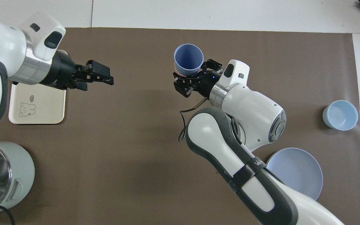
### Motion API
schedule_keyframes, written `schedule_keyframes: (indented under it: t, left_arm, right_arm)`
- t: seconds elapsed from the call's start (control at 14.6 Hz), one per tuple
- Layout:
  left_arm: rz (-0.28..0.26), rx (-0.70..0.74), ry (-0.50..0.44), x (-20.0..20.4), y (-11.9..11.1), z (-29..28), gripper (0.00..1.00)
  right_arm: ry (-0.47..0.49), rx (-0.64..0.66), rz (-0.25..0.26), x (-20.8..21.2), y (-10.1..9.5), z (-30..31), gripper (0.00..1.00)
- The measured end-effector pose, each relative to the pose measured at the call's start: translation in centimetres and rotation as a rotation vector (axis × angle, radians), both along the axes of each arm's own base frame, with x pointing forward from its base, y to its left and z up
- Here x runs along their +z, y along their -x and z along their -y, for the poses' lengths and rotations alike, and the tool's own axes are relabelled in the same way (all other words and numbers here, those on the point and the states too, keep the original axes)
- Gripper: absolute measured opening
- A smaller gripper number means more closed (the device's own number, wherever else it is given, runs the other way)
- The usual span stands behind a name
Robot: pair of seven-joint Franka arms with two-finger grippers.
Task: Place cup on tray
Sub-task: 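Lift the cups toward center while the left gripper reaches toward them, then grasp the rim of the inner blue cup with the left gripper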
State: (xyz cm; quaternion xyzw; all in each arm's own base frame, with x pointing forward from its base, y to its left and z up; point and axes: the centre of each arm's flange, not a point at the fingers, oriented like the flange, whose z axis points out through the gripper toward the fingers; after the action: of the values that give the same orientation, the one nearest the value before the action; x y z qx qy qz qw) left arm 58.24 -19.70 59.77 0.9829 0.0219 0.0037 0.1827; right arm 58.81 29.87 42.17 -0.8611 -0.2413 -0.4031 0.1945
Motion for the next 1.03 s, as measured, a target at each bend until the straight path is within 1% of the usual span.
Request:
schedule_keyframes:
  t: [0.21, 0.34, 0.41, 0.48, 0.55, 0.69, 0.82, 1.03]
  left_arm:
    - [0.023, 0.046, -0.019, 0.0, 0.0, 4.5, 0.85]
    - [0.032, 0.081, -0.013, 0.0, -0.3, 6.6, 0.81]
    - [0.040, 0.111, -0.011, -0.2, -0.6, 7.7, 0.81]
    - [0.054, 0.133, -0.026, -0.7, -0.8, 9.1, 0.77]
    - [0.068, 0.140, -0.052, -1.6, -0.8, 10.7, 0.76]
    - [0.081, 0.135, -0.070, -2.9, -0.5, 13.4, 0.75]
    - [0.104, 0.141, -0.052, -3.0, -0.6, 14.3, 0.73]
    - [0.134, 0.189, -0.018, -3.0, -1.1, 15.0, 0.71]
  right_arm:
    - [0.027, -0.009, 0.004, -1.6, 2.4, -2.7, 0.83]
    - [0.043, -0.005, -0.004, -2.6, 3.2, -3.3, 0.83]
    - [0.049, -0.005, -0.005, -2.7, 3.2, -3.1, 0.83]
    - [0.062, -0.002, 0.003, -2.7, 3.0, -2.8, 0.83]
    - [0.078, 0.005, 0.014, -2.6, 2.7, -2.5, 0.83]
    - [0.100, 0.012, 0.028, -2.4, 2.2, -1.9, 0.83]
    - [0.119, 0.025, 0.040, -2.3, 2.0, -1.8, 0.83]
    - [0.127, 0.036, 0.045, -2.3, 2.2, -2.1, 0.83]
